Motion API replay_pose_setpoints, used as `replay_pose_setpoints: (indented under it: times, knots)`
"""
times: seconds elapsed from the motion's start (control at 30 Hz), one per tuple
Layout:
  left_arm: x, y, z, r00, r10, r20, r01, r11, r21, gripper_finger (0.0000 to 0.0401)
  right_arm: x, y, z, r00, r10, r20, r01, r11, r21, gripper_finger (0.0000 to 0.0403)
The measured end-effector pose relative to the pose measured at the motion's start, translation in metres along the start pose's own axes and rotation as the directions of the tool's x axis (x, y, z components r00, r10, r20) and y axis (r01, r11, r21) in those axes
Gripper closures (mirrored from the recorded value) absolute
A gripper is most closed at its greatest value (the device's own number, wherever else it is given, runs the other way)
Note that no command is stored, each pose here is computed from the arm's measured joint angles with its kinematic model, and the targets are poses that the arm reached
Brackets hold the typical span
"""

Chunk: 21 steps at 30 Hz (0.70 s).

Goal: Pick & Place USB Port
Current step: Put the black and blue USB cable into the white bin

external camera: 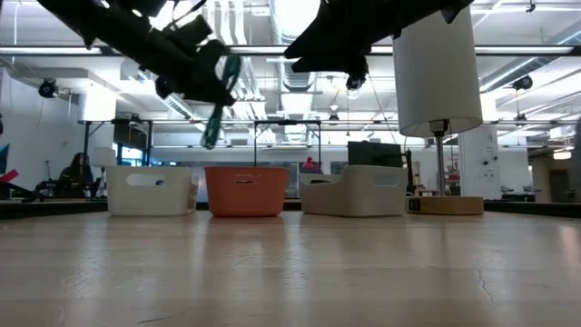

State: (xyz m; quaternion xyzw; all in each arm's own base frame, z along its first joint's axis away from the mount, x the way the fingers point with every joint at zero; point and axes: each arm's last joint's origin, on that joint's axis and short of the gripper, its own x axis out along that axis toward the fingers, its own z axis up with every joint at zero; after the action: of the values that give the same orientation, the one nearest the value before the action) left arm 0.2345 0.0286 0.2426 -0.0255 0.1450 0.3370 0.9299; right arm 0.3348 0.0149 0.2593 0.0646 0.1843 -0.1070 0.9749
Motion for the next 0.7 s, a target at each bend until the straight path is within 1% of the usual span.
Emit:
replay_pose_setpoints:
  times: [0.13, 0.23, 0.43, 0.7]
  knots:
    - [-0.005, 0.019, -0.002, 0.993, 0.096, -0.067, -0.101, 0.993, -0.064, 0.0376, 0.000, 0.000, 0.000, 1.000, 0.000, 0.000, 0.000, 1.000, 0.000, 0.0231]
    - [-0.004, 0.034, -0.007, 0.977, 0.163, -0.135, -0.177, 0.979, -0.100, 0.0376, 0.000, 0.000, 0.000, 1.000, 0.000, 0.000, 0.000, 1.000, 0.004, 0.0231]
    - [0.006, 0.064, -0.017, 0.920, 0.303, -0.250, -0.343, 0.930, -0.134, 0.0376, 0.000, 0.000, 0.000, 1.000, 0.000, 0.000, 0.000, 1.000, 0.015, 0.0234]
    - [0.012, 0.093, -0.020, 0.861, 0.403, -0.310, -0.467, 0.869, -0.166, 0.0376, 0.000, 0.000, 0.000, 1.000, 0.002, 0.000, -0.002, 1.000, 0.016, 0.0234]
